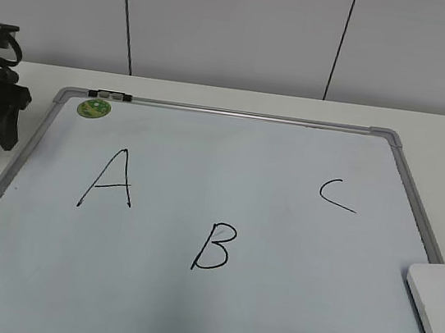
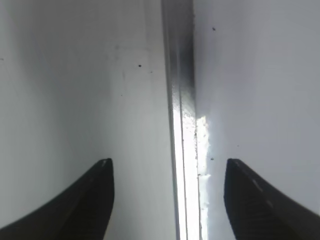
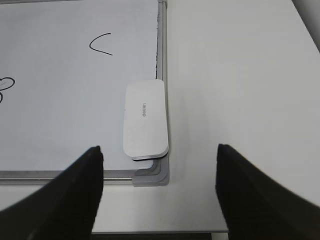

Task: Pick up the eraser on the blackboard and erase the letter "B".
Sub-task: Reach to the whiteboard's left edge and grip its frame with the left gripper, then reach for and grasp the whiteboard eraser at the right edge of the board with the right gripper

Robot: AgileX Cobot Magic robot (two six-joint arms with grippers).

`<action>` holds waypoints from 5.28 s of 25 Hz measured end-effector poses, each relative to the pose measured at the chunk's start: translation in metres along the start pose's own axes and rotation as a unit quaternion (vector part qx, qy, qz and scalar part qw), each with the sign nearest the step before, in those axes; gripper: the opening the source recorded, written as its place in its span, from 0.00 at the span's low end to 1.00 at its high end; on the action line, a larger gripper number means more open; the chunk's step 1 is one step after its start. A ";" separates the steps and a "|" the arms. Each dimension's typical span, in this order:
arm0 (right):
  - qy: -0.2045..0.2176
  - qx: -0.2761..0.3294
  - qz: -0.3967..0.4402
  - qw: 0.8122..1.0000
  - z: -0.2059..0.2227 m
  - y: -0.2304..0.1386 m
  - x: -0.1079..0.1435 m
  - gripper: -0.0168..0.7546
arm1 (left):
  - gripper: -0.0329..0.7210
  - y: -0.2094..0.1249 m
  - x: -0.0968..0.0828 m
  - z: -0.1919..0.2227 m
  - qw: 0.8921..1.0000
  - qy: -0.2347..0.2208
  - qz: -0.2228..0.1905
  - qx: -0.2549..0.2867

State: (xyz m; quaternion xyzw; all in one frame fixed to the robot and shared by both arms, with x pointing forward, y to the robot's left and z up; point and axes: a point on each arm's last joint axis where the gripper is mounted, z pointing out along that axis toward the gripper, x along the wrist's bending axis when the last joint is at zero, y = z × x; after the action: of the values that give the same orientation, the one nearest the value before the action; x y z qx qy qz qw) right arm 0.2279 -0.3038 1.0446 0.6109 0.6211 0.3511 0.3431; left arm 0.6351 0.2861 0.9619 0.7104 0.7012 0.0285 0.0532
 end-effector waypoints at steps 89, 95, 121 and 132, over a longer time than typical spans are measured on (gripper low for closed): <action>0.045 0.442 0.018 0.895 0.203 0.089 0.026 0.89 | 0.12 0.004 0.001 0.060 0.998 -0.002 -0.022 0.054; 0.044 0.462 0.018 0.886 0.224 0.081 0.026 0.89 | 0.13 0.004 0.001 0.060 0.998 -0.003 -0.023 0.054; -0.030 0.477 -0.003 0.878 0.275 0.066 0.039 0.85 | 0.15 0.004 -0.001 0.060 0.998 -0.010 -0.028 0.054; -0.031 0.491 -0.009 0.870 0.285 0.058 0.030 0.81 | 0.16 0.004 -0.001 0.060 0.998 -0.013 -0.031 0.054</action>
State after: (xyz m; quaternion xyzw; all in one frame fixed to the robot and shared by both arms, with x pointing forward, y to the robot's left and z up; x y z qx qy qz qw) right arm 0.5017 -0.2683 0.9468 0.7055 0.7080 -0.0215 0.0207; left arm 0.6459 0.2825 0.9025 0.6907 0.7224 -0.0206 0.0247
